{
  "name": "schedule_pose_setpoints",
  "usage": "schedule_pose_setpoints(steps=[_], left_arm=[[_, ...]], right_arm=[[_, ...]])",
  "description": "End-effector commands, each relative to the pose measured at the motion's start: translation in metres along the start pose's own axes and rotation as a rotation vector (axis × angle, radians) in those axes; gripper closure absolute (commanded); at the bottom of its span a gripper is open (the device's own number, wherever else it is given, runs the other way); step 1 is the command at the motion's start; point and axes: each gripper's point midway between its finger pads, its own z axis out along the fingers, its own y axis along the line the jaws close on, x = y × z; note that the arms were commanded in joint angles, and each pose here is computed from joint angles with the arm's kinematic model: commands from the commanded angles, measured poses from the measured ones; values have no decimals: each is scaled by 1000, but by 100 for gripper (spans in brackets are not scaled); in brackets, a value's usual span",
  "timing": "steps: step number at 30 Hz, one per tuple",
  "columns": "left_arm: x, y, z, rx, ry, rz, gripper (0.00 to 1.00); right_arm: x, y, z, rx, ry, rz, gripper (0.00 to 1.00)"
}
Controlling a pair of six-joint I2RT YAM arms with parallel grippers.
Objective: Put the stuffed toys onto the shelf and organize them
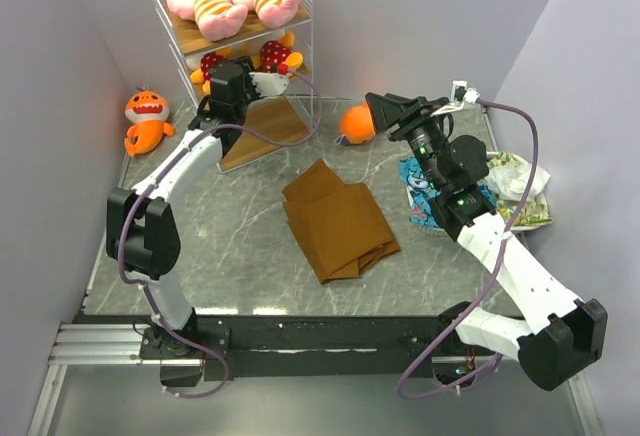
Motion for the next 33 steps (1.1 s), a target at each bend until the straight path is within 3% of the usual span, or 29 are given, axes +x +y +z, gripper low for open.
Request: schedule_pose_setpoints(steps=[1,11,14,22,28,33], left_arm=[[-20,20,-11,-46,-29,-18,39],[-32,20,-22,-42,-24,-30,42],[-33,20,-22,-35,-19,-29,47],[-43,26,-27,-56,-29,-52,41],[-49,31,-45,-83,-96,-197,32],[-53,31,-84,-57,-193,-434,27]], right_arm=[[-15,2,-4,-5,-47,-31,33],[-16,-3,-10,20,-52,-40,32],[-16,-2,-11,18,-52,-41,32],[-15,-4,-16,23,-50,-43,32],[-11,-6,-15,39,-27,-36,32],[-12,-5,-22,36,-28,-22,32]])
